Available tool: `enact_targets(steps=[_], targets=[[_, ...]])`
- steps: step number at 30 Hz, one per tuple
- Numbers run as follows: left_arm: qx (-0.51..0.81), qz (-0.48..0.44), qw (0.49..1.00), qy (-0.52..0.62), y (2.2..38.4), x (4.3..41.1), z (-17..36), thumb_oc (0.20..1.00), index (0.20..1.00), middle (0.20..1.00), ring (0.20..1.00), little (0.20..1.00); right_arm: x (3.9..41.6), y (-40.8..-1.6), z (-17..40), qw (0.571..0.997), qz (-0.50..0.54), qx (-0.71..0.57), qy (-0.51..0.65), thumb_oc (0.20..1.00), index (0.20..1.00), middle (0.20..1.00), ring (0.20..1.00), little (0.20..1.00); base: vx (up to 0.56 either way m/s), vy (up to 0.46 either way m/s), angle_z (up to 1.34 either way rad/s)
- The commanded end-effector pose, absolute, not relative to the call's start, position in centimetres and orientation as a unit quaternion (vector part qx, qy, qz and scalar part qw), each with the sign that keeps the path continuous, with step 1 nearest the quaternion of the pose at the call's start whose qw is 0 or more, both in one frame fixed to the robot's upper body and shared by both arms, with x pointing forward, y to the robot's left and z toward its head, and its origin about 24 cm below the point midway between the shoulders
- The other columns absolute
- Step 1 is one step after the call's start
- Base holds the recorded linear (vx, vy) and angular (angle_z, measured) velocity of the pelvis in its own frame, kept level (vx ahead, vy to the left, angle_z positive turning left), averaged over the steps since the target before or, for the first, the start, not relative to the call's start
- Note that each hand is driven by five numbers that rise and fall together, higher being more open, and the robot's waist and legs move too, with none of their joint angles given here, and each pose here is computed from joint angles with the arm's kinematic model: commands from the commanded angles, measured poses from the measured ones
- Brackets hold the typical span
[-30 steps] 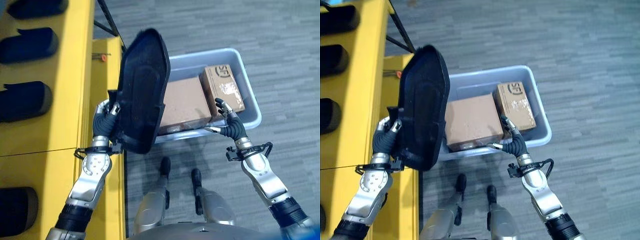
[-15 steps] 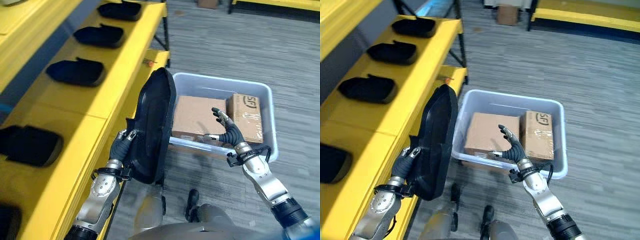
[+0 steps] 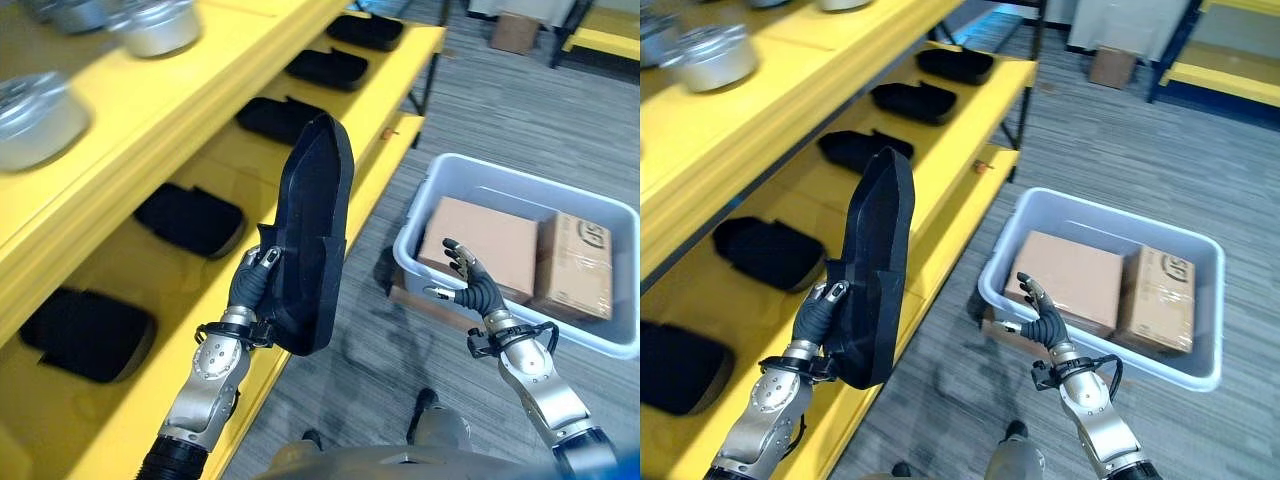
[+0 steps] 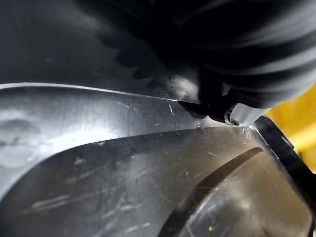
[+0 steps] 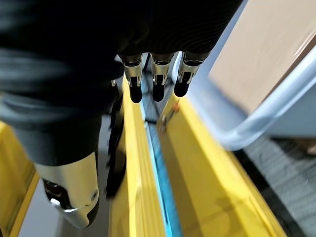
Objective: Move parts from the plastic box to the shelf.
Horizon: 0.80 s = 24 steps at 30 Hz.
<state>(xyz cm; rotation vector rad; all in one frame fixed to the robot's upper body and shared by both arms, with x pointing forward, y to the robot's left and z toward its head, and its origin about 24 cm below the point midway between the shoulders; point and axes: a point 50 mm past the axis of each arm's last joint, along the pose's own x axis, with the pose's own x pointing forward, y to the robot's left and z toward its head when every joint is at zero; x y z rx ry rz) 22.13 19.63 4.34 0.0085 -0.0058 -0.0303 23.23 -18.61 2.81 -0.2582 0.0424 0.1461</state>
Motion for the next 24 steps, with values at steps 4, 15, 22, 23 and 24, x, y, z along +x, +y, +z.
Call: enact_targets(steps=[4,15,22,23,24], targets=[[0.016,-0.002,0.996,-0.090,20.4,22.3,7.7,0.200,0.200,0.200,0.200,0.200,25.0,-16.1,4.5,0.989,0.097,-0.103,-0.030,1.000,1.000,1.000,1.000,1.000,-0.13,0.285,0.39],[0.077,0.005,0.993,-0.085,21.6,22.4,7.6,0.200,0.200,0.200,0.200,0.200,25.5,-12.6,4.0,0.985,0.157,-0.074,-0.018,1.000,1.000,1.000,1.000,1.000,-0.07,0.272,0.36],[0.081,-0.005,0.994,-0.074,21.5,22.2,7.2,0.200,0.200,0.200,0.200,0.200,24.4,-13.2,3.4,0.982,0.177,-0.062,-0.002,1.000,1.000,1.000,1.000,1.000,-0.03,0.060,0.34],[0.079,-0.005,0.994,-0.074,21.5,22.1,7.1,0.200,0.200,0.200,0.200,0.200,24.5,-13.1,3.5,0.981,0.181,-0.062,-0.004,1.000,1.000,1.000,1.000,1.000,-0.04,-0.070,0.02],[0.079,-0.004,0.994,-0.072,21.5,22.1,7.1,0.200,0.200,0.200,0.200,0.200,24.5,-13.0,3.4,0.981,0.183,-0.060,-0.003,1.000,1.000,1.000,1.000,1.000,-0.04,-0.077,-0.01]])
